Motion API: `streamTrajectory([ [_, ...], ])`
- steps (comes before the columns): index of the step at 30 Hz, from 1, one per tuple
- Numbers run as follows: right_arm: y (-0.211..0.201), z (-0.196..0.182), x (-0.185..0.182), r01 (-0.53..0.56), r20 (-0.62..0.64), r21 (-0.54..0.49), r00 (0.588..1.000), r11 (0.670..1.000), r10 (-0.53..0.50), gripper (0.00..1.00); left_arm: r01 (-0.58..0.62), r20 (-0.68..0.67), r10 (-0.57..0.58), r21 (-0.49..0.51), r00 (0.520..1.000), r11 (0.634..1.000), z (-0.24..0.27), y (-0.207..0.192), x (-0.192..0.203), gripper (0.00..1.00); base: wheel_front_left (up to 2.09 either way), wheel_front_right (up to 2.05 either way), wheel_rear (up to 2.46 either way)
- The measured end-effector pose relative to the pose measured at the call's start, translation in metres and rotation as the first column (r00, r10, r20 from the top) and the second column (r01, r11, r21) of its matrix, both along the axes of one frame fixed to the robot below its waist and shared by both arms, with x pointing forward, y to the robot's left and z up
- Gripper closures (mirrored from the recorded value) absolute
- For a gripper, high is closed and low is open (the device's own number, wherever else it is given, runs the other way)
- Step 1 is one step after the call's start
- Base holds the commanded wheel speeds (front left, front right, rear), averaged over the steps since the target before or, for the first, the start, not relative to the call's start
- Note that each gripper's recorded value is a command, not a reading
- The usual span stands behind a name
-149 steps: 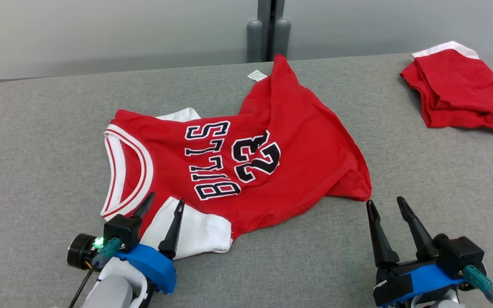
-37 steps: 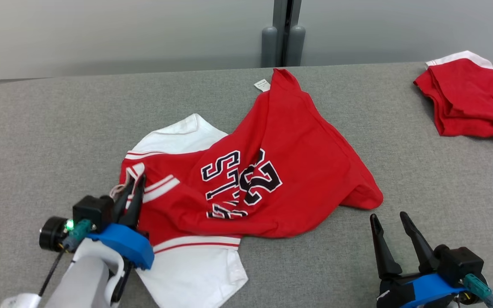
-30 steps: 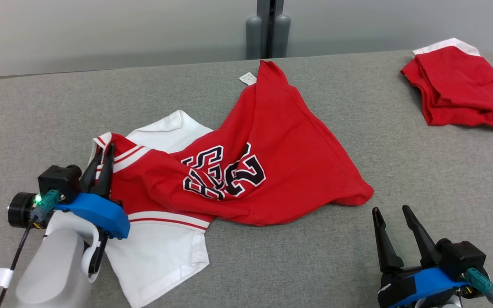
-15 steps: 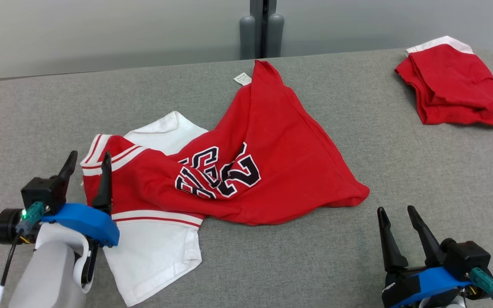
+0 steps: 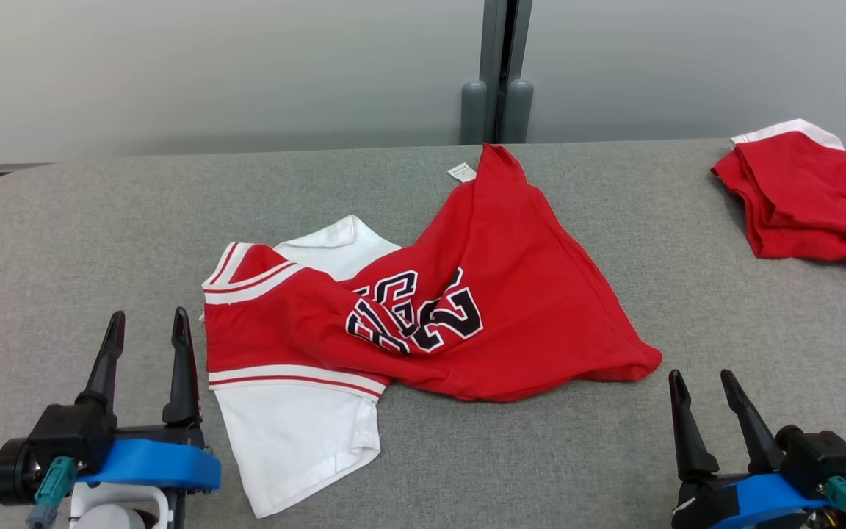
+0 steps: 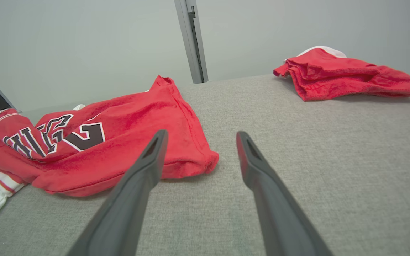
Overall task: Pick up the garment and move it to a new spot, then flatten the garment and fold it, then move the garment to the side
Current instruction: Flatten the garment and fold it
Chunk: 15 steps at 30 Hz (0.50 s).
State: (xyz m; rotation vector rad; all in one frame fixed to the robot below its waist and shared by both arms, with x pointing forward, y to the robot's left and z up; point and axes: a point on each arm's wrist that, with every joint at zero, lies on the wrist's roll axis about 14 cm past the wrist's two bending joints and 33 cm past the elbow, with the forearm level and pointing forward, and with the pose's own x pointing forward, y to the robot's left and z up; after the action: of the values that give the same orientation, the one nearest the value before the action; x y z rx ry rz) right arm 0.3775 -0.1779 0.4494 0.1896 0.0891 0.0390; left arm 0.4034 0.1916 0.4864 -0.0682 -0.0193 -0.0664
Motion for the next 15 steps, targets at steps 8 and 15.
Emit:
streamTrajectory([
  [8, 0.004, 0.013, -0.011, -0.012, 0.037, 0.003, 0.999, 1.0, 0.012, 0.0, -0.035, 0.027, 0.035, 0.008, 0.999, 0.999, 0.008, 0.004, -0.029, 0.0, 0.0, 0.0, 0.0],
  [15, 0.015, 0.027, -0.021, -0.045, 0.084, 0.006, 0.995, 0.999, 0.044, 0.0, -0.009, 0.003, 0.009, 0.018, 1.0, 1.0, 0.0, -0.007, -0.042, 0.0, 0.0, 0.0, 0.0],
])
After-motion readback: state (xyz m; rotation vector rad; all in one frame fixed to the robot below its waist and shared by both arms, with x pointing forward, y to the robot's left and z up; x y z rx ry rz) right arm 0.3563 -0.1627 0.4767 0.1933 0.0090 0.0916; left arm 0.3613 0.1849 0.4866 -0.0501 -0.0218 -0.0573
